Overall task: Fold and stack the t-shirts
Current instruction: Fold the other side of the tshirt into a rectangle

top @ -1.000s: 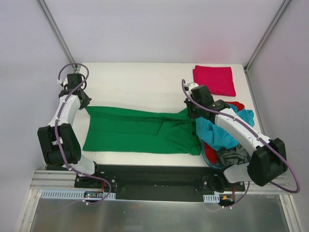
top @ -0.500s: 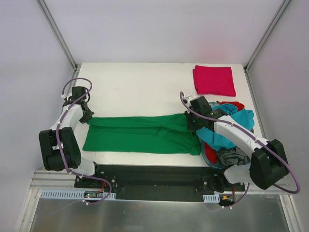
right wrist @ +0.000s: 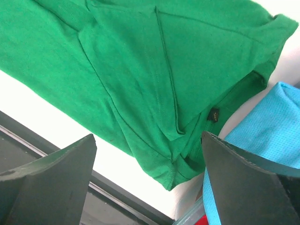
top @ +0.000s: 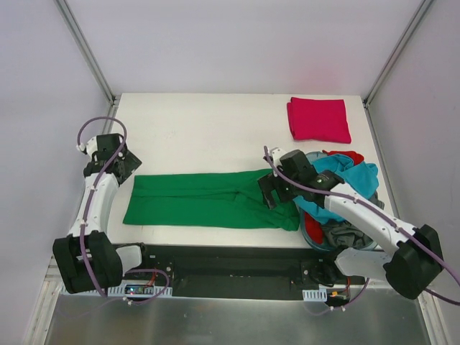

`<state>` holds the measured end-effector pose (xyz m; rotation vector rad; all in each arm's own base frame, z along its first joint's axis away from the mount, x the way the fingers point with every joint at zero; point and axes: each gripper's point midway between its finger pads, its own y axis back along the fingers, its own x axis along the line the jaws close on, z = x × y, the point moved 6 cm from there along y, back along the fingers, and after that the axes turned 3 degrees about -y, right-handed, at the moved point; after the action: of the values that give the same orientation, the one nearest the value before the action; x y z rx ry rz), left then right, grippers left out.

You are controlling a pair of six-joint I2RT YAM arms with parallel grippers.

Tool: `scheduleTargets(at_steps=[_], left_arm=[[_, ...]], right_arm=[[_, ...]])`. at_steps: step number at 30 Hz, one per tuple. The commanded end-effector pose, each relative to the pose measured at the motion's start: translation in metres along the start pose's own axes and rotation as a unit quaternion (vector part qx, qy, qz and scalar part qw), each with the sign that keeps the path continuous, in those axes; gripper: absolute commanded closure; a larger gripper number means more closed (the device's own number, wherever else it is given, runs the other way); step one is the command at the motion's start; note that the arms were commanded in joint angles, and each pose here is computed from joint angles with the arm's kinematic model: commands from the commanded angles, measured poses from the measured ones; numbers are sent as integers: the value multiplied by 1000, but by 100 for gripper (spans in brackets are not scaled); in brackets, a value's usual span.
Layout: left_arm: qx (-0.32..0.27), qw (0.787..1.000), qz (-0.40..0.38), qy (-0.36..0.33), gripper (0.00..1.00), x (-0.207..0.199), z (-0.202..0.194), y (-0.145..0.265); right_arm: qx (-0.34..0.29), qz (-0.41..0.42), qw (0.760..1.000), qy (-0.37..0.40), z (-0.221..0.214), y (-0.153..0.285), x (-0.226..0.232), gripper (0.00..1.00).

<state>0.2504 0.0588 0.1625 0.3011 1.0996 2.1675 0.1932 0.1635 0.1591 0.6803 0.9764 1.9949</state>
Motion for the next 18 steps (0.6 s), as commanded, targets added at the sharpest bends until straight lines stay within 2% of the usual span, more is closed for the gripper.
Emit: scheduleTargets(at_steps=[1,4,7,10,14,18], left_arm=[[28,990,-139,11,1,-36,7,26],[58,980,-190,-3,1,-57,1,21],[101,973,-209,-18,1,-71,-9,6],[142,970,-196,-29,1,-76,-22,-13],[157,978,-134,-27,1,-63,-37,-33],[164,980,-104,-34,1,-53,-48,-40]], right_arm=[[-58,14,998,-13,24,14,8,4],[-70,23,996,-41,43,1,13,4],[-28,23,997,-64,56,-25,17,4],[6,24,997,-78,63,-53,20,4],[31,25,995,-93,65,-80,23,4],[55,44,994,-90,56,-94,26,4]])
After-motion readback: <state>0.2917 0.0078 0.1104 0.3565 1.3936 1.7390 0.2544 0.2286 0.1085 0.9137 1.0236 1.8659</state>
